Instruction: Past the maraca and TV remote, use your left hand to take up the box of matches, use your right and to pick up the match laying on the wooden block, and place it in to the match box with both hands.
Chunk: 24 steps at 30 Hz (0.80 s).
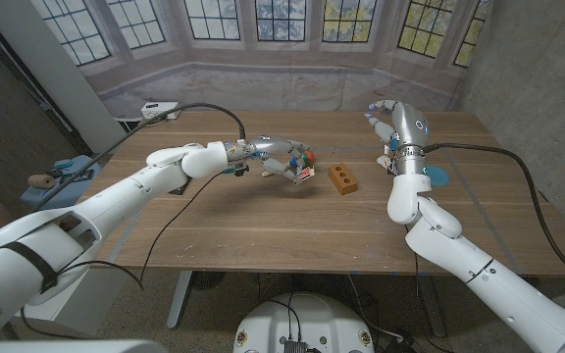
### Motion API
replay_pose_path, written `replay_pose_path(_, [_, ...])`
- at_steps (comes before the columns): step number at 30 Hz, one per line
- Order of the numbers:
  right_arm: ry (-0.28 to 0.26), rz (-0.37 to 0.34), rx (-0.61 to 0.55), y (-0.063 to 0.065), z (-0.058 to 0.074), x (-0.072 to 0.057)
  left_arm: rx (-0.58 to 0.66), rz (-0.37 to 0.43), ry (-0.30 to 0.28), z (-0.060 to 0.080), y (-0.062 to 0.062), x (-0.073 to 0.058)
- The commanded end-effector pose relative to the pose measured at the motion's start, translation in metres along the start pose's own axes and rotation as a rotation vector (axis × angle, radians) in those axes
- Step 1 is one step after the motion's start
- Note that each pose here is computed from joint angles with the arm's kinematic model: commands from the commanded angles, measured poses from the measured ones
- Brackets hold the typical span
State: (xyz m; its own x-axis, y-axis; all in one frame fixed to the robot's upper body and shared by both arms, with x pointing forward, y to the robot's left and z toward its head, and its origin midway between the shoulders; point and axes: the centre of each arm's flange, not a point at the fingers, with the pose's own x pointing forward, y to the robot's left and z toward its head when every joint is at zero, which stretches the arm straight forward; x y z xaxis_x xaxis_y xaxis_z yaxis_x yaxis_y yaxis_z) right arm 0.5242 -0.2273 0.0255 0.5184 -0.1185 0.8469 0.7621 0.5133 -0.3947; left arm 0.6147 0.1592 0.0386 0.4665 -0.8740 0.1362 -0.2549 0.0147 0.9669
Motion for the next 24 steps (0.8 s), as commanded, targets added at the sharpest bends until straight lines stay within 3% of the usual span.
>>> replay_pose_path(1, [0.079,0.055,0.137,0.001,-0.003,0.004,0.004,-0.023,0.007,-0.002,-0.002,-0.007])
replay_pose_path(24, [0.162,0.148,0.401,0.008,-0.018,0.014,0.028,-0.081,0.061,-0.006,-0.011,-0.021])
